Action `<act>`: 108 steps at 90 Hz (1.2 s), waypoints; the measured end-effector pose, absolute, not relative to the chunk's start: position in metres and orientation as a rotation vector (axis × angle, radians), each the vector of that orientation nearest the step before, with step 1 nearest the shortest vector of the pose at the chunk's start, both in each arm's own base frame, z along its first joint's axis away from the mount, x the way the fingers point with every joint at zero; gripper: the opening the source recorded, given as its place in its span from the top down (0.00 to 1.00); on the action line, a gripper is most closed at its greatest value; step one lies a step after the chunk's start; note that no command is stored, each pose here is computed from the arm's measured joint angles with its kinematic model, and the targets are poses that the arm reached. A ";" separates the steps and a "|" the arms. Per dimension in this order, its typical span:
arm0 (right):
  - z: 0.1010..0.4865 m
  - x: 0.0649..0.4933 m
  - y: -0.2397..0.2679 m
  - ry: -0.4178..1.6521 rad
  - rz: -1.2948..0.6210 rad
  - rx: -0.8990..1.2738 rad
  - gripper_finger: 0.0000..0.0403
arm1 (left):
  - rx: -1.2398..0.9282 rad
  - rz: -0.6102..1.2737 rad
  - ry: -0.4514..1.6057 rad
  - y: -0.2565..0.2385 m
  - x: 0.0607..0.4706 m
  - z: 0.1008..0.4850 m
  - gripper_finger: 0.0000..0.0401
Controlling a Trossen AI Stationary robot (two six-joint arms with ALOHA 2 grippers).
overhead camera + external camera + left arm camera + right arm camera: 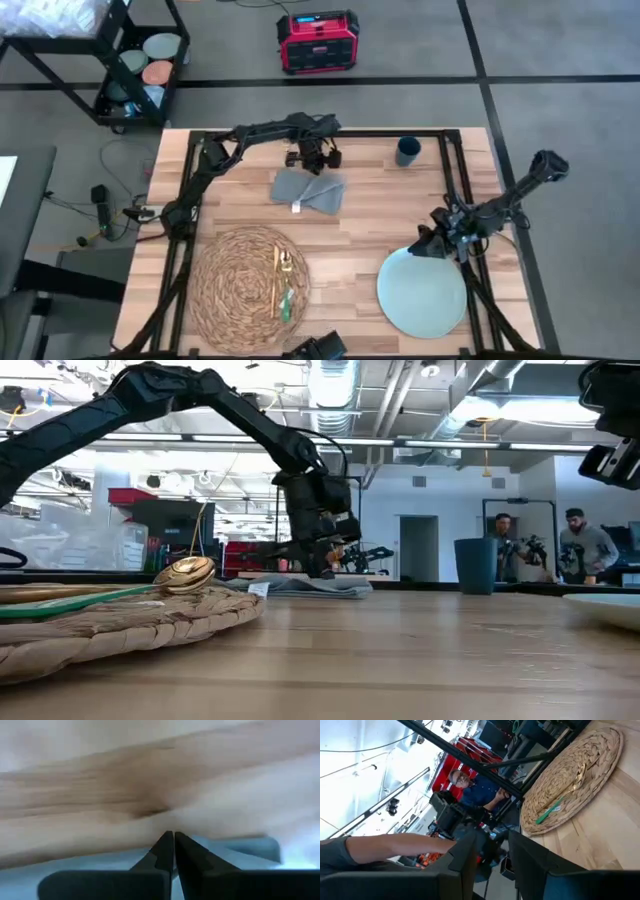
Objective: Set table place
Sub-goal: Fold the gray table napkin, then move the brown table mat to the center of the table
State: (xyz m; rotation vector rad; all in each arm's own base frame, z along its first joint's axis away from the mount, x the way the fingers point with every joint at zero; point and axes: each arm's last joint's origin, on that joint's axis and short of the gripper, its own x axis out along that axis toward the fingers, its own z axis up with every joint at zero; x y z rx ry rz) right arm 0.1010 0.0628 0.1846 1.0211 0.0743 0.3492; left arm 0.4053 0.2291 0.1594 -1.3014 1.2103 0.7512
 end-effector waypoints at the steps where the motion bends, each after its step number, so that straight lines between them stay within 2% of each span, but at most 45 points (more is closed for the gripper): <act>1: 0.185 0.101 0.063 0.074 0.348 1.021 0.75 | -1.307 0.737 1.214 0.227 0.406 0.160 1.00; 17: 0.185 0.101 0.062 0.063 0.332 1.011 0.75 | -1.239 0.500 1.281 0.181 0.429 0.182 1.00; 39: 0.185 0.101 0.062 0.064 0.331 1.007 0.75 | -1.141 0.356 1.264 0.113 0.449 0.225 1.00; 51: 0.184 0.101 0.062 0.067 0.328 0.978 0.75 | -0.878 0.334 1.160 0.083 0.451 0.258 1.00; 62: 0.184 0.101 0.063 0.068 0.337 0.970 0.75 | -0.607 0.512 1.180 0.110 0.435 0.263 1.00; 69: 0.184 0.101 0.063 0.075 0.358 0.954 0.75 | -0.521 0.523 1.229 0.136 0.425 0.259 1.00; 89: 0.182 0.102 0.064 0.077 0.330 0.903 0.75 | -0.327 0.320 1.407 0.196 0.385 0.258 0.98; 98: 0.179 0.104 0.065 0.100 0.323 0.877 0.75 | -0.269 0.245 1.487 0.216 0.366 0.257 0.93; 108: 0.176 0.105 0.067 0.138 0.344 0.880 0.75 | -0.207 0.189 1.469 0.236 0.357 0.255 0.84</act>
